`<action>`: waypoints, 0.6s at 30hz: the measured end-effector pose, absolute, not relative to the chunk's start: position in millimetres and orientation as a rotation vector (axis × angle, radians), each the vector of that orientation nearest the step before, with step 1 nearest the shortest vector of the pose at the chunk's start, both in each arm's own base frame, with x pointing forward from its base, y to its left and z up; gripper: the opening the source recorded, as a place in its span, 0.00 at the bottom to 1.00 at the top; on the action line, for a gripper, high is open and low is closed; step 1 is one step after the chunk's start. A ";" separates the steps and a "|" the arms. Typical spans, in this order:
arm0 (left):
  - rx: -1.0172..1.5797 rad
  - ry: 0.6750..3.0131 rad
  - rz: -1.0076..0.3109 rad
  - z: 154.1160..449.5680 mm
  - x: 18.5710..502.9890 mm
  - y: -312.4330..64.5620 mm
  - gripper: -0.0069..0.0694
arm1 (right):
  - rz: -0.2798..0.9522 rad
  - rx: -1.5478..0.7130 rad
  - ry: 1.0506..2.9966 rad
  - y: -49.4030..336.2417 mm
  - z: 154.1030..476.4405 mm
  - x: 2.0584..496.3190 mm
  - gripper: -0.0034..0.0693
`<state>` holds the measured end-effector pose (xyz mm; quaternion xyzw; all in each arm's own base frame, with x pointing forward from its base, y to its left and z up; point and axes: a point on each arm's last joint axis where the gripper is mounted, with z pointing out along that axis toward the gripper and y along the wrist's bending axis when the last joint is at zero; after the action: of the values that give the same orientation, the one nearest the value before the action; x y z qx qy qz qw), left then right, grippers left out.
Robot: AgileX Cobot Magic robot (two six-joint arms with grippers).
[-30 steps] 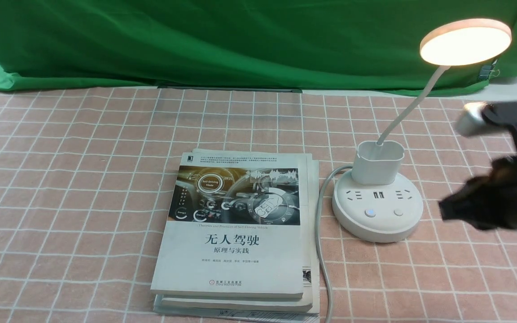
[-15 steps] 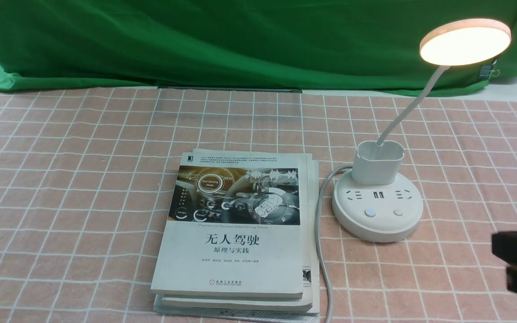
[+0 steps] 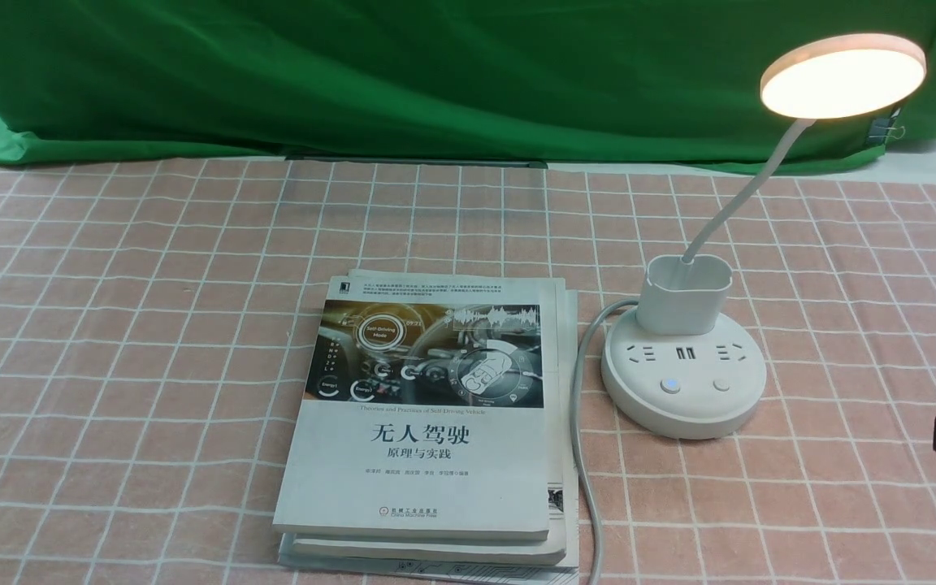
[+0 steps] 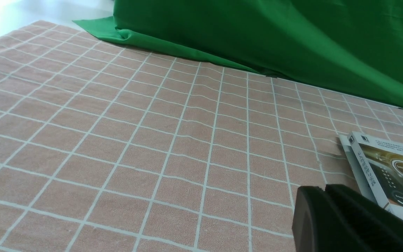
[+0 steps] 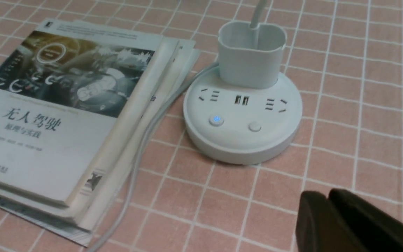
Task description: Turn on the table lamp on the pink coffee tablecloth with your hand.
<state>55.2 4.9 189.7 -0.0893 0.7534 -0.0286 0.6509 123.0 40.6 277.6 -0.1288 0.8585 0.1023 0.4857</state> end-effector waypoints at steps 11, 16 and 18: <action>-0.203 1.711 -0.065 189.7 55.2 4.9 0.11 | 0.074 -0.191 1.925 13.1 255.3 83.7 0.08; -0.203 1.711 -0.065 189.7 55.2 4.9 0.11 | -0.036 -0.140 1.807 5.0 225.0 57.9 0.08; -0.203 1.711 -0.065 189.7 55.2 4.9 0.11 | -0.045 -0.135 1.776 4.6 219.3 54.5 0.08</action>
<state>55.2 4.9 189.7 -0.0893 0.7534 -0.0286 0.6509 54.5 4.6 219.3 -0.0587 0.7751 -0.0196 0.6288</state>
